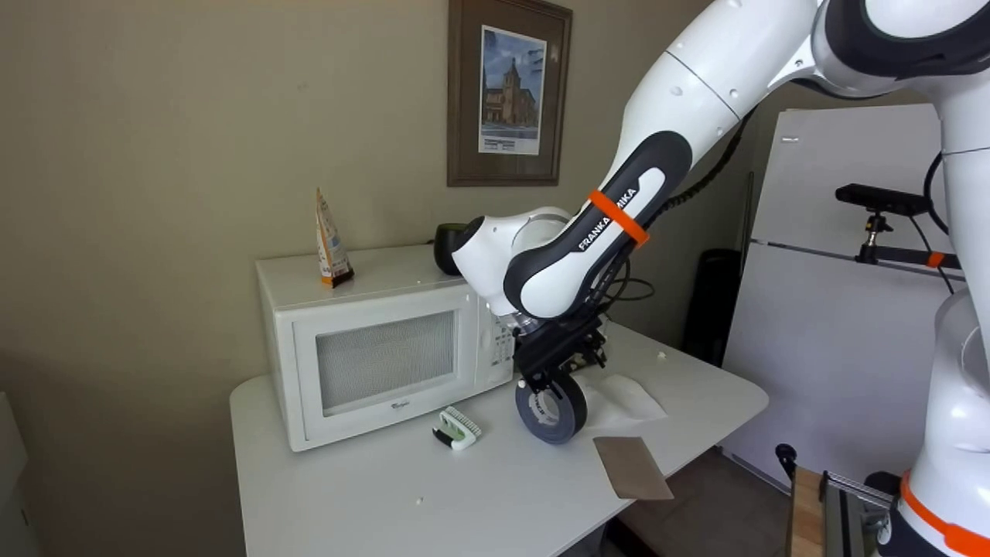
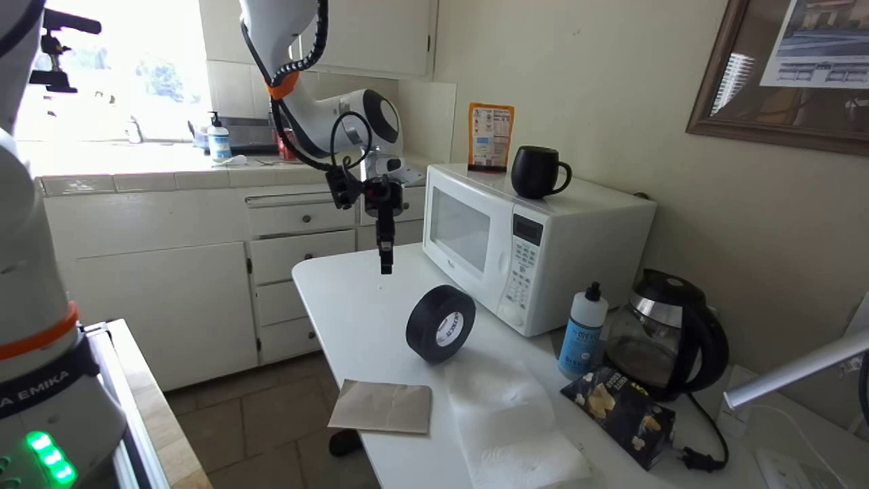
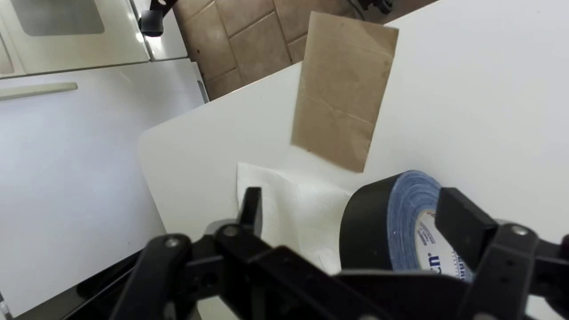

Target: Move the black masking tape to the left

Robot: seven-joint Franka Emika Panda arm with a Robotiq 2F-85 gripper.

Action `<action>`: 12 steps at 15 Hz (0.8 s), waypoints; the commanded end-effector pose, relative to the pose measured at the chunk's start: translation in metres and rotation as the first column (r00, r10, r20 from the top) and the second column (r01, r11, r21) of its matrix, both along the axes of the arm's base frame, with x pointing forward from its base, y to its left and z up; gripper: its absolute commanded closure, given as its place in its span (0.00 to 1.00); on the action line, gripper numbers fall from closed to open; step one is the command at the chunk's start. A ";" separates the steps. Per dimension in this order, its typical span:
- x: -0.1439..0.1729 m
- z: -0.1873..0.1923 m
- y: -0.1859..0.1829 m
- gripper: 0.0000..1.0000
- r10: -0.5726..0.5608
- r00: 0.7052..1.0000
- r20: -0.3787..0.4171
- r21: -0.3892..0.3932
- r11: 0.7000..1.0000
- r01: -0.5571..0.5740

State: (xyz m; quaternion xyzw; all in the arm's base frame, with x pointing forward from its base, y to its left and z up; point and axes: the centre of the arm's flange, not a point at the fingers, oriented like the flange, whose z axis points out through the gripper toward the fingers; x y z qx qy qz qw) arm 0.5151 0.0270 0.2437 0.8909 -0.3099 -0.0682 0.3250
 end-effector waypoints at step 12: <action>0.037 -0.085 -0.002 0.00 0.086 0.995 -0.051 -0.285 0.954 -0.097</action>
